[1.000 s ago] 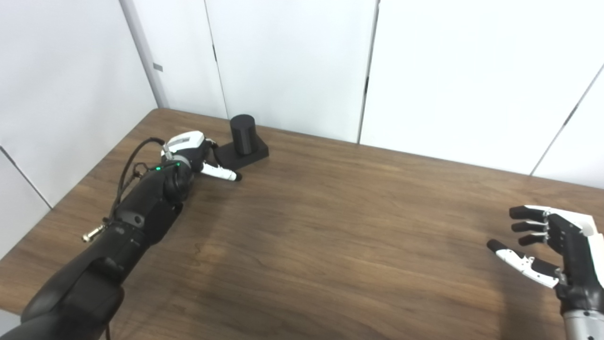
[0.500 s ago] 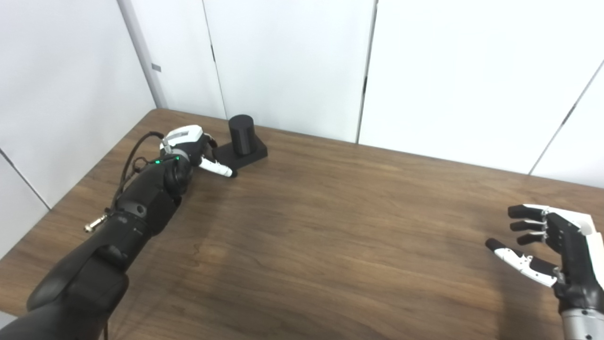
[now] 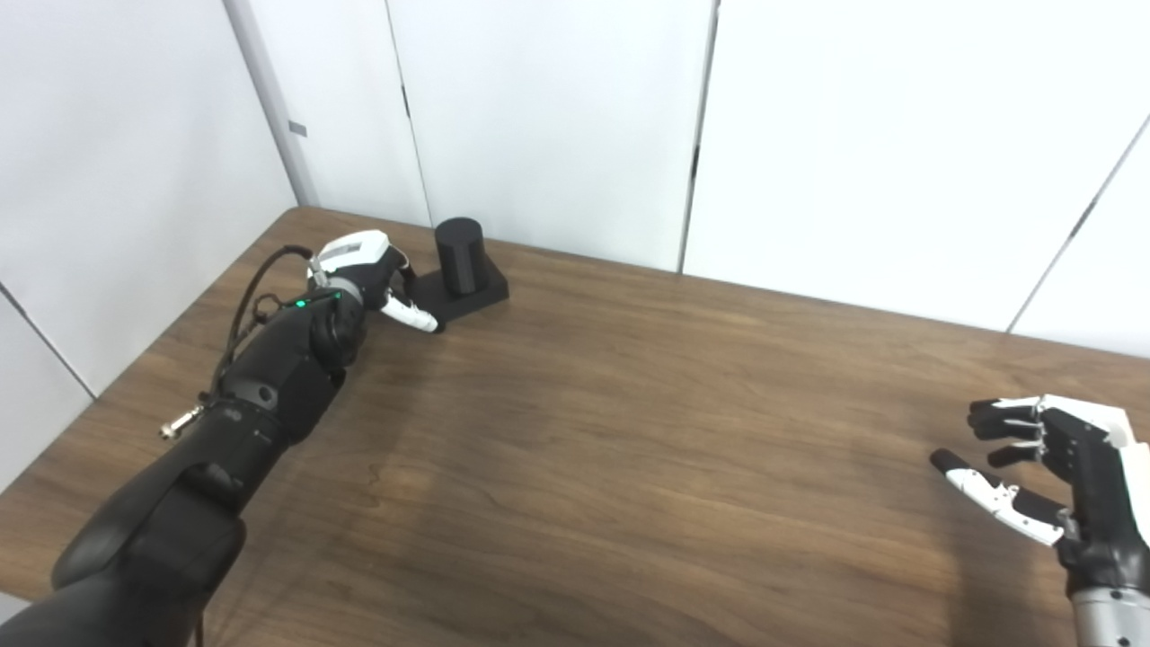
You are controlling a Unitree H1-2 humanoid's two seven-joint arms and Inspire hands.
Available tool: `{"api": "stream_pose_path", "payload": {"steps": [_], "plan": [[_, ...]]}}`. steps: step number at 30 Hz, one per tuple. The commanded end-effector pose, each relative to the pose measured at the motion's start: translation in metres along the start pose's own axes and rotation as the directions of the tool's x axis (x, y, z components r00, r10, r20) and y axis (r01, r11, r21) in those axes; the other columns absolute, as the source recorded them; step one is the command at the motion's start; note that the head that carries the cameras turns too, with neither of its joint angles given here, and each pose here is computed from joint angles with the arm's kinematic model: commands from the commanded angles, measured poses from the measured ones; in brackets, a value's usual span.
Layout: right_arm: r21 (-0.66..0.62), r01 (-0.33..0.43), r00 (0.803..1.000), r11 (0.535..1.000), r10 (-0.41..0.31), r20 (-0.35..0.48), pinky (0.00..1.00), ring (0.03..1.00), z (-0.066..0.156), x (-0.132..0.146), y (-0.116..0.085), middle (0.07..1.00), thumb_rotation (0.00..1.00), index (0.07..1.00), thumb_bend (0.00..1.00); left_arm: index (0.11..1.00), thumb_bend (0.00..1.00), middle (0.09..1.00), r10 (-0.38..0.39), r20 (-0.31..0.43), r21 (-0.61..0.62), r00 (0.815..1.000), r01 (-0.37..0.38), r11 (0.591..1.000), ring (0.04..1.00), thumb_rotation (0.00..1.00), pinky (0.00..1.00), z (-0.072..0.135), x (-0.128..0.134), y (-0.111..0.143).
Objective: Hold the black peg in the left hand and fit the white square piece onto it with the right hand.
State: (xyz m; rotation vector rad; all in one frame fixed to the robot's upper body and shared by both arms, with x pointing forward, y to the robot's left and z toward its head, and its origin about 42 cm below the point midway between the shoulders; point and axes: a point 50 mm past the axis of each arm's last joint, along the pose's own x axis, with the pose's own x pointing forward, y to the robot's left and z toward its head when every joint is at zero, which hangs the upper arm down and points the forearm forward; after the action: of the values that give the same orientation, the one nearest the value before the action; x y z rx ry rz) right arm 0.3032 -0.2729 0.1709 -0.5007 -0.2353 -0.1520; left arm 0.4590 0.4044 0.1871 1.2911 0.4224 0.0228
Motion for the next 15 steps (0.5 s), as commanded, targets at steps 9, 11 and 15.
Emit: {"api": "stream_pose_path", "payload": {"steps": [9,11,15], "plan": [[0.010,0.040,0.996,0.999,-0.041,0.074,0.46,0.587,0.018,0.009,-0.009,0.634,0.11,0.491,0.50,0.615,0.73,0.877,0.029,0.049,-0.034,0.998,-0.027,0.999,0.909,0.23,0.71,0.009,0.000,0.004],[0.014,0.042,0.996,0.999,-0.043,0.074,0.45,0.581,0.018,0.009,-0.009,0.631,0.11,0.491,0.50,0.603,0.74,0.876,0.025,0.052,-0.031,0.998,-0.023,0.999,0.906,0.23,0.71,0.009,0.000,0.002],[0.012,0.042,0.996,0.999,-0.043,0.076,0.46,0.590,0.018,0.010,-0.010,0.634,0.11,0.491,0.50,0.508,0.57,0.876,0.018,0.056,-0.034,0.998,-0.016,0.999,0.906,0.10,0.73,0.011,0.000,0.000]]}}
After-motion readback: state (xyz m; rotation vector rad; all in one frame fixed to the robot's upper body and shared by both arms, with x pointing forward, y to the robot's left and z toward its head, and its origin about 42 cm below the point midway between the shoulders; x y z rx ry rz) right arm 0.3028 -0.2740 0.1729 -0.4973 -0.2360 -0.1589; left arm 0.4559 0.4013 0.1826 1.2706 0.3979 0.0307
